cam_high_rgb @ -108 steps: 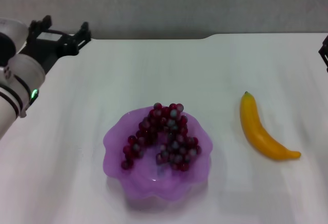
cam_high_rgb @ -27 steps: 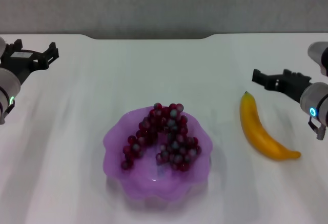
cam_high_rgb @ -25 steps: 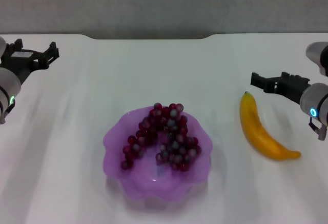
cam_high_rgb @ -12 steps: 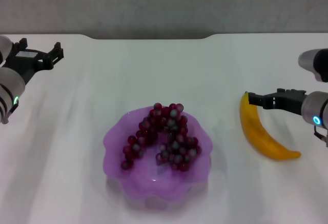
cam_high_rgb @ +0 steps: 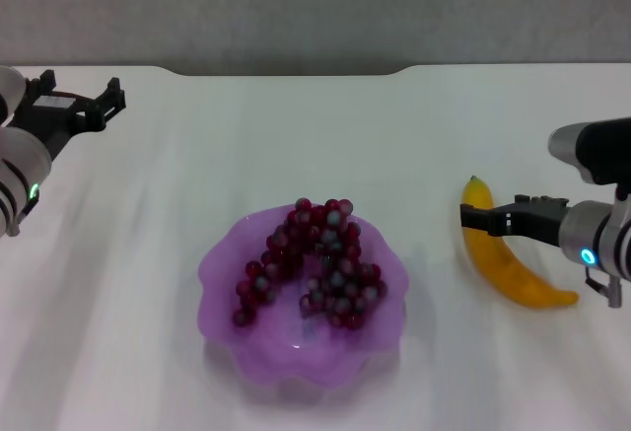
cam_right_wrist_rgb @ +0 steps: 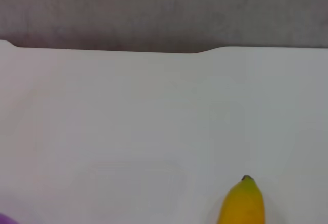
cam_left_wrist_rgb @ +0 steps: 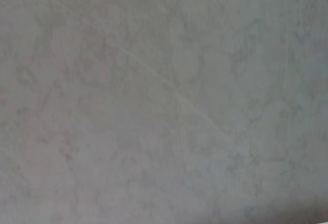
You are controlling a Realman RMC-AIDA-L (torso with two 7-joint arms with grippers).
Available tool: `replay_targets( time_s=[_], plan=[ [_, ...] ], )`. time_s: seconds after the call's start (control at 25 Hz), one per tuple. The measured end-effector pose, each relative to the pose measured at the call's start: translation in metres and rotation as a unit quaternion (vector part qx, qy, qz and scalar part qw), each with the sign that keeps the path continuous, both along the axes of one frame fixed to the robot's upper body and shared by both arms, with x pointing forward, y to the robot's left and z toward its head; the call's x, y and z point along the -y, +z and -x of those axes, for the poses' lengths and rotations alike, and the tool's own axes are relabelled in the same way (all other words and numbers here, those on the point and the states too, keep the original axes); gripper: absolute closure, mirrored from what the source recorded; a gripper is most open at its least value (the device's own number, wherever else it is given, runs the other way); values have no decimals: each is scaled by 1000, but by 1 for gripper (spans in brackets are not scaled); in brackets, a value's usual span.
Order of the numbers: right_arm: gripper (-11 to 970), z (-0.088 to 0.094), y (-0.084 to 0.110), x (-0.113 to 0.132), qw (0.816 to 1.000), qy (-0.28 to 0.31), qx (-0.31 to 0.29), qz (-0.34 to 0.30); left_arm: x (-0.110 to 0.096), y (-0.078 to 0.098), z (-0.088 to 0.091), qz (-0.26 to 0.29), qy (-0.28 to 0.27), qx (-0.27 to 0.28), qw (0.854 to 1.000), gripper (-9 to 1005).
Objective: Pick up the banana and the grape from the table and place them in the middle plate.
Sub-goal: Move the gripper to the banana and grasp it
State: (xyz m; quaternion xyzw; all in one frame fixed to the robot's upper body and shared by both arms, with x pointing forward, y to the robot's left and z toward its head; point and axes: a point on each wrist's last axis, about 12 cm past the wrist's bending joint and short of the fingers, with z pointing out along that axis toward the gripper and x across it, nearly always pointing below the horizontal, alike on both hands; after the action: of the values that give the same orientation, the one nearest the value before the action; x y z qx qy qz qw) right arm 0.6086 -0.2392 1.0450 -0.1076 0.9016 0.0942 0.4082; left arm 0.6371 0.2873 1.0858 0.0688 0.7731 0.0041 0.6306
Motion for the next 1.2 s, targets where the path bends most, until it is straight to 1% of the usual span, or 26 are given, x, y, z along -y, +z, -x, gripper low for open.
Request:
replay_targets(
  time_s=[0.24, 0.56, 0.84, 1.2],
  plan=[
    [67, 4, -7, -5, 1000, -8, 1, -2, 0, 0, 0, 1, 0, 0, 1000, 103],
    [68, 8, -11, -13, 1000, 4, -9, -1, 1, 0, -1, 3, 0, 1, 1000, 103],
    [68, 13, -16, -9, 1000, 3, -21, 0, 0, -1, 1, 1, 1, -3, 1000, 103],
    [67, 14, -18, -4, 1000, -7, -21, 0, -2, -2, 1, 2, 5, -5, 1000, 102]
  ],
)
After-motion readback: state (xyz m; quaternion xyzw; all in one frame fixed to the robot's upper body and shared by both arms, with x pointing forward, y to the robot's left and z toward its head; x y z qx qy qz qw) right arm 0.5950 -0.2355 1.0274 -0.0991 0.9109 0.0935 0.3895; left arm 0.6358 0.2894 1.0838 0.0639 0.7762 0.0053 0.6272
